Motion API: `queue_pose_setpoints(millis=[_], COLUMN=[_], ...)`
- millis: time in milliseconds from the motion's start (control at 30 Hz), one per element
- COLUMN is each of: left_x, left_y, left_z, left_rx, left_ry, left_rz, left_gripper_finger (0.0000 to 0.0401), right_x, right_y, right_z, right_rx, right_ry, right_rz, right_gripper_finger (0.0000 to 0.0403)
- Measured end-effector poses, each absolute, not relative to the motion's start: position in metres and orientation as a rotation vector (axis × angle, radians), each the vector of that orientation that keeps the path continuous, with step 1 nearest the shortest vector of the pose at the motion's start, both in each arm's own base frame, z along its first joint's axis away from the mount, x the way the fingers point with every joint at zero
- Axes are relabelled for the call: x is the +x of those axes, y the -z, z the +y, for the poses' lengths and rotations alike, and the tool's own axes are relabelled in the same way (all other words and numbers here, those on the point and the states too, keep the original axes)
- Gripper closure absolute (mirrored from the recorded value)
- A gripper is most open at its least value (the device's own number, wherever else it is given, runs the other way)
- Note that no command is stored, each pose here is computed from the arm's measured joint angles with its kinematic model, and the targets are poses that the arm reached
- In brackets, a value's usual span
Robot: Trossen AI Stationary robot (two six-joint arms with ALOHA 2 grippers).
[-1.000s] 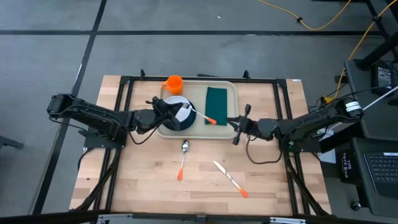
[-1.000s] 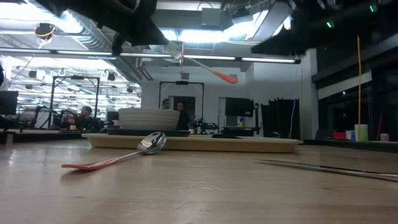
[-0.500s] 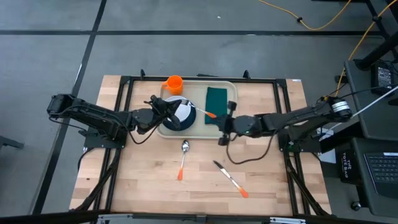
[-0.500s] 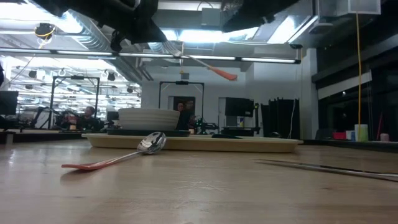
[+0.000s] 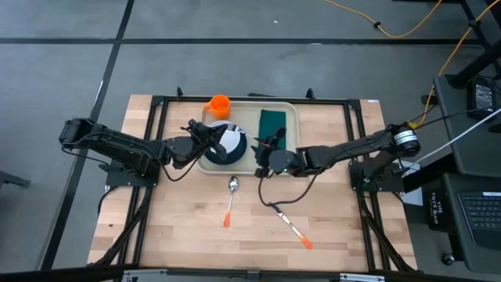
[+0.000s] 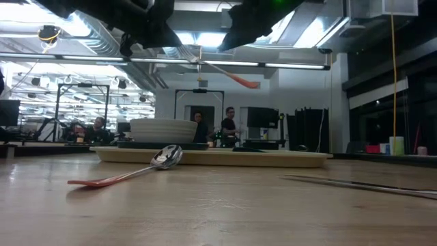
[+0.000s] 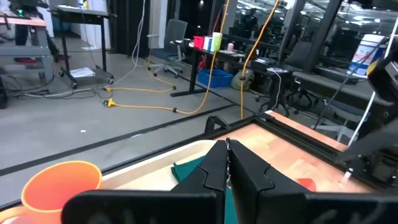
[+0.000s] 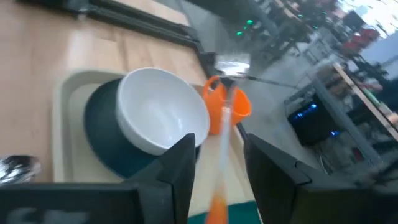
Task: Set up tray
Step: Put the orange fork on top of the green table napkin on the brown serving tray
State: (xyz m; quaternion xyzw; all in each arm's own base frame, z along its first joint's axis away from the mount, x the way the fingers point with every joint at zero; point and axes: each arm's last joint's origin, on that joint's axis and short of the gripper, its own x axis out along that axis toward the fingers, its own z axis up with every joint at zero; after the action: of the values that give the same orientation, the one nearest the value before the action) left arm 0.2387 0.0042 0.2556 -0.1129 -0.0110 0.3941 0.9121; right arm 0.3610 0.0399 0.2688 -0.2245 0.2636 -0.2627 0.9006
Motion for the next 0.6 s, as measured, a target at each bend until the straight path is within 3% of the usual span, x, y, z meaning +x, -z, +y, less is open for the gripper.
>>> queue_pose_setpoints(millis=[600], left_x=[0.238], left_y=[-0.256], left_z=[0.005], left_rx=[-0.224], left_ry=[-0.827], left_rz=[-0.023], left_gripper_finger=[0.0399], right_x=[0.384], right_y=[-0.252], right_z=[-0.003], right_rx=[-0.429], right_ry=[0.562], right_rz=[0.552], right_gripper_finger=[0.0256])
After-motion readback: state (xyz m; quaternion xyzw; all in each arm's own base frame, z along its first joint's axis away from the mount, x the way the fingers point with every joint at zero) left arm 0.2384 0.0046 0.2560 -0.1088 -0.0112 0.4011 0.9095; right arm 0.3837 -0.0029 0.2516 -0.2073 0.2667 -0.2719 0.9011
